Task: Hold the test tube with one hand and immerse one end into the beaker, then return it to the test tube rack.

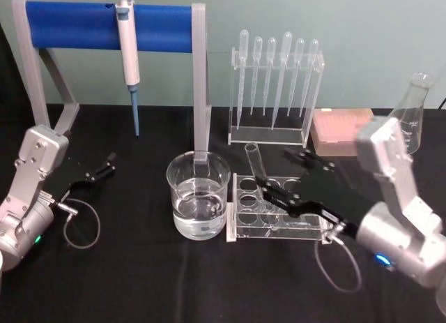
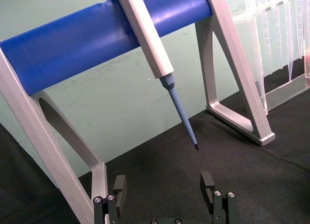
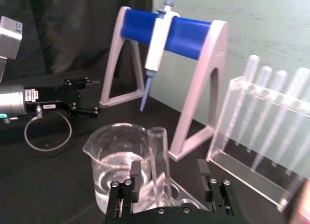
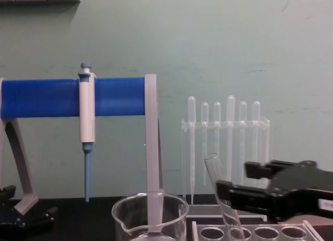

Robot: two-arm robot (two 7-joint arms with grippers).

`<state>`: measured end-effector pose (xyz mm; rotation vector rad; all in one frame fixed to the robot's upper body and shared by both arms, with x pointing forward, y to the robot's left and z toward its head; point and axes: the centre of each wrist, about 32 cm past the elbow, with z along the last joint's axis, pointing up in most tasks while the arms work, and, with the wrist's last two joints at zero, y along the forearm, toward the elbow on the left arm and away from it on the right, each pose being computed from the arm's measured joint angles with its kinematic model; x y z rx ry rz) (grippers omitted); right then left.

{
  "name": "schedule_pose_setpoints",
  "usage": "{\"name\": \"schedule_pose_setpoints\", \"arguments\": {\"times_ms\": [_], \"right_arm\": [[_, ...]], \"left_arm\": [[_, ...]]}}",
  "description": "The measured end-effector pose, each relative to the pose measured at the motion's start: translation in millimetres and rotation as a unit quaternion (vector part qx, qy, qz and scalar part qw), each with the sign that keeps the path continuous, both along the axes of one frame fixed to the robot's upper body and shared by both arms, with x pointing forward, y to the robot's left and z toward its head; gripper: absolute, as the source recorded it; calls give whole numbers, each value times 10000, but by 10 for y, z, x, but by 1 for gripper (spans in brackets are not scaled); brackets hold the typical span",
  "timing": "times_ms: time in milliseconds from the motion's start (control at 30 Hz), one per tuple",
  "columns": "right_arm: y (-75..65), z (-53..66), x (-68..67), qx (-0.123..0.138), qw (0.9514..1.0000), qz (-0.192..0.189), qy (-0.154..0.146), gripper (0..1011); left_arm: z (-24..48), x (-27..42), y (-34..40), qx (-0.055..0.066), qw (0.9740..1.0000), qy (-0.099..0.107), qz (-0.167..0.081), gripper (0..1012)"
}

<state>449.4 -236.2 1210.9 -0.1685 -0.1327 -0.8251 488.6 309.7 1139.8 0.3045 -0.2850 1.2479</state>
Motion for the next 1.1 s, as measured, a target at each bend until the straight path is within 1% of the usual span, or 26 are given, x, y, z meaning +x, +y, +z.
{"name": "schedule_pose_setpoints", "arguments": {"times_ms": [33, 167, 200, 233, 267, 300, 333, 367, 400, 433, 500, 533, 600, 633, 667, 700, 800, 833, 967, 1033, 1100], "right_arm": [[-43, 7, -74, 16, 10000, -78, -18, 733], [-139, 12, -237, 58, 9997, -238, -45, 863], [-165, 12, -273, 65, 9996, -286, -49, 863], [-229, -3, -330, 83, 9991, -409, -34, 916], [-266, -13, -348, 101, 9988, -487, -28, 932], [-347, -41, -378, 156, 9976, -671, -9, 945], [-391, -60, -389, 182, 9967, -794, -4, 985], [-431, -81, -396, 216, 9955, -924, -4, 1002], [-505, -128, -404, 275, 9925, -1187, -12, 1002], [-537, -152, -404, 296, 9906, -1337, -29, 1002], [-587, -204, -395, 325, 9861, -1630, -76, 1002], [-623, -272, -375, 333, 9808, -1920, -113, 1002], [-635, -338, -335, 333, 9758, -2157, -160, 1002], [-638, -402, -283, 335, 9713, -2347, -182, 1002], [-636, -429, -255, 328, 9693, -2427, -198, 1002], [-620, -485, -193, 301, 9665, -2541, -209, 1002], [-583, -578, -94, 208, 9629, -2683, -223, 1002], [-551, -640, -30, 135, 9613, -2739, -253, 1002], [-482, -745, 69, 18, 9593, -2797, -380, 1002], [-459, -769, 90, -23, 9592, -2798, -412, 1002], [-460, -767, 90, -17, 9591, -2801, -415, 1002]], "left_arm": [[0, 0, 0, 0, 10000, 0, 0, 1000], [0, 0, 0, 0, 10000, 0, 0, 1000], [0, 0, 0, 0, 10000, 0, 0, 1000], [0, 0, 0, 0, 10000, 0, 0, 1000], [0, 0, 0, 0, 10000, 0, 0, 1000], [0, 0, 0, 0, 10000, 0, 0, 1000], [0, 0, 0, 0, 10000, 0, 0, 1000], [0, 0, 0, 0, 10000, 0, 0, 1000], [0, 0, 0, 0, 10000, 0, 0, 1000], [0, 0, 0, 0, 10000, 0, 0, 1000], [0, 0, 0, 0, 10000, 0, 0, 1000], [0, 0, 0, 0, 10000, 0, 0, 1000], [0, 0, 0, 0, 10000, 0, 0, 1000], [0, 0, 0, 0, 10000, 0, 0, 1000], [0, 0, 0, 0, 10000, 0, 0, 1000], [0, 0, 0, 0, 10000, 0, 0, 1000], [0, 0, 0, 0, 10000, 0, 0, 1000], [0, 0, 0, 0, 10000, 0, 0, 1000], [0, 0, 0, 0, 10000, 0, 0, 1000], [0, 0, 0, 0, 10000, 1, 0, 1000], [0, 0, 0, 0, 10000, 0, 0, 1000]]}}
